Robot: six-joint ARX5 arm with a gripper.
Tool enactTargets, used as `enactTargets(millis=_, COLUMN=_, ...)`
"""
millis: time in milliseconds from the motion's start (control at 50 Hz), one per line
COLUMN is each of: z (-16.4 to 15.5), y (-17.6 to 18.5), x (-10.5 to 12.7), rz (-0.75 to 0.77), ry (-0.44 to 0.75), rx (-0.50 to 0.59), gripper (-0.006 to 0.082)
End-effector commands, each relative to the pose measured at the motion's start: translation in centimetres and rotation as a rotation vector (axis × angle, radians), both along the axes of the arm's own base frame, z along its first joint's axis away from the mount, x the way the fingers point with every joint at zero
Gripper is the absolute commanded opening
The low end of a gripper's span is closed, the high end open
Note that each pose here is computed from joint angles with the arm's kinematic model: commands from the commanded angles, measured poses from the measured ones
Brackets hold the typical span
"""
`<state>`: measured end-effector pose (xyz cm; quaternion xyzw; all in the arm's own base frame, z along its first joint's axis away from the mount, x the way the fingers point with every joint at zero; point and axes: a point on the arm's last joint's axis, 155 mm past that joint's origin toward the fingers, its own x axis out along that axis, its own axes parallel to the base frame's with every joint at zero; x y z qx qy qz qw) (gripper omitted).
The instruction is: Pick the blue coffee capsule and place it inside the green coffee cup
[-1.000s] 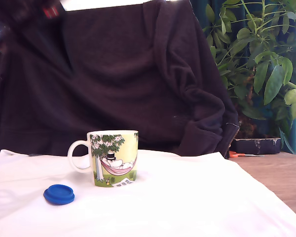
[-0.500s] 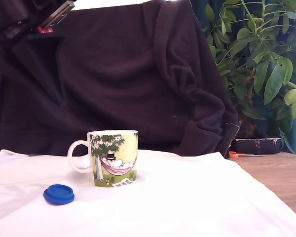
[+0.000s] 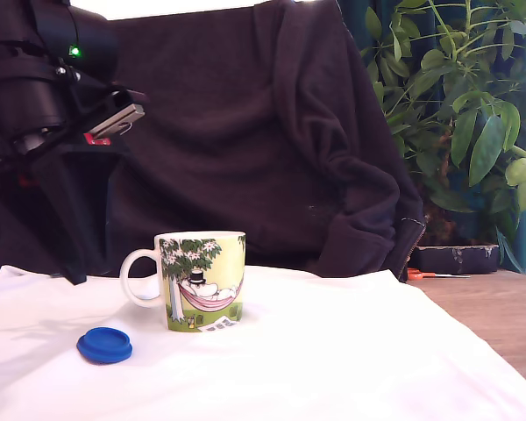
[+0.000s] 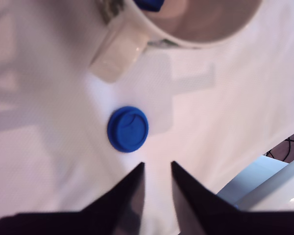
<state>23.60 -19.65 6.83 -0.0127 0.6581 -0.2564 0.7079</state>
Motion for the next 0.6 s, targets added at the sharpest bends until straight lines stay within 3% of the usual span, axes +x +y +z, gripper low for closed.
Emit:
enactTargets(millis=0, z=-1.4, y=0.3, x=-0.2, rz=0.002, ry=0.032, rx=0.018, gripper=0.0669)
enactTargets(millis=580, z=-4.1, y=-0.2, x=0.9, rz=-0.006, ry=0.052, rx=0.030, gripper=0.0661)
